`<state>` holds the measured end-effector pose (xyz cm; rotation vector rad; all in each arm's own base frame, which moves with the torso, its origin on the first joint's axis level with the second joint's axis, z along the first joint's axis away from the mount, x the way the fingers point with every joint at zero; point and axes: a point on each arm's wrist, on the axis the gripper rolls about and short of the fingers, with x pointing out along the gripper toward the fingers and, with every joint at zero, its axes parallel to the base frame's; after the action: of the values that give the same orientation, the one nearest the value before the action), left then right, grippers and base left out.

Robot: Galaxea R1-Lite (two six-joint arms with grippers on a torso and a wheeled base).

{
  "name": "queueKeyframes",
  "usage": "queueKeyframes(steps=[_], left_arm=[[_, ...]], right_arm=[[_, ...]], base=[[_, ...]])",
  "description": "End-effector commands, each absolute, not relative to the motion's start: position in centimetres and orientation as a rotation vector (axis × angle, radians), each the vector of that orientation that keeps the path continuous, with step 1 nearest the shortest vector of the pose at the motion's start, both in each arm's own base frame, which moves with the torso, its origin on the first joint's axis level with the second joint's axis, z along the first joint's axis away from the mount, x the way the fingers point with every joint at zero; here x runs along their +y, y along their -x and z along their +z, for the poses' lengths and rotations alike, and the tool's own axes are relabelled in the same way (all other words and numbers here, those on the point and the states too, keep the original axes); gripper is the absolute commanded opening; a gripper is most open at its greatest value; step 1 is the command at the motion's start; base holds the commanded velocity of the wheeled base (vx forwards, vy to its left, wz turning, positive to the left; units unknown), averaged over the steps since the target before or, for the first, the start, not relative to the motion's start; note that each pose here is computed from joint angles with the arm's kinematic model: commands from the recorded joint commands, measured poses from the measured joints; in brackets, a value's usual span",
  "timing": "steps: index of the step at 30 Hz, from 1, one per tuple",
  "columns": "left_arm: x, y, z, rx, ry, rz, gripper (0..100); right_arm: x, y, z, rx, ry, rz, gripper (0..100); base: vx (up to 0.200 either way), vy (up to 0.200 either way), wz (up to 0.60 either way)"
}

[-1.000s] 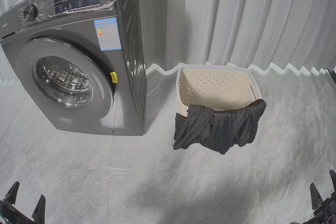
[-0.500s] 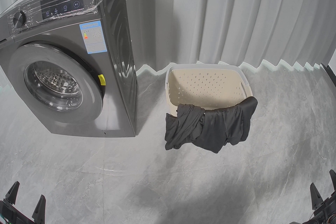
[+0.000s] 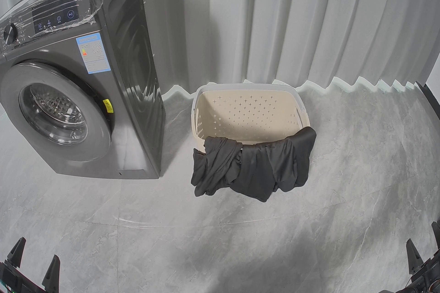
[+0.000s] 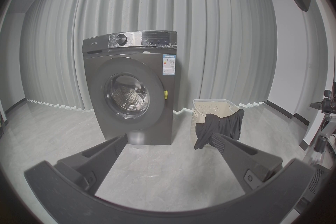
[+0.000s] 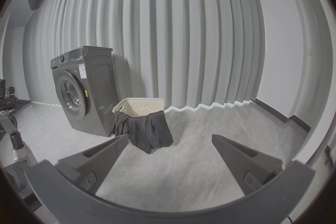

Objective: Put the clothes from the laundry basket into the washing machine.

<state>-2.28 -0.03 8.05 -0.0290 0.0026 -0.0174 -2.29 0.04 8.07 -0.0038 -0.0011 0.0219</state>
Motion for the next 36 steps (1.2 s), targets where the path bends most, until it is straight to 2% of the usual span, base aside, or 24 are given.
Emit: queueKeyframes(steps=[1, 9, 24, 33, 36], left_arm=[[-0.03, 2.25, 7.53, 0.008, 0.029, -0.017, 100], [-0.03, 2.25, 7.53, 0.008, 0.026, -0.017, 100], [-0.03, 2.25, 7.53, 0.008, 0.031, -0.017, 100], [-0.03, 2.25, 7.53, 0.008, 0.029, -0.017, 100], [-0.03, 2.25, 7.53, 0.008, 0.029, -0.017, 100]], right_arm=[[0.04, 2.28, 7.55, 0.0, 0.005, 0.023, 100], [0.04, 2.29, 7.59, -0.002, 0.005, 0.023, 100], [0.04, 2.29, 7.59, -0.002, 0.005, 0.023, 100], [0.04, 2.29, 7.59, -0.002, 0.005, 0.023, 100], [0.04, 2.28, 7.55, 0.0, 0.005, 0.023, 100]], base=[[0.0, 0.0, 0.0], [0.0, 0.0, 0.0], [0.2, 0.0, 0.0], [0.0, 0.0, 0.0], [0.0, -0.2, 0.0]])
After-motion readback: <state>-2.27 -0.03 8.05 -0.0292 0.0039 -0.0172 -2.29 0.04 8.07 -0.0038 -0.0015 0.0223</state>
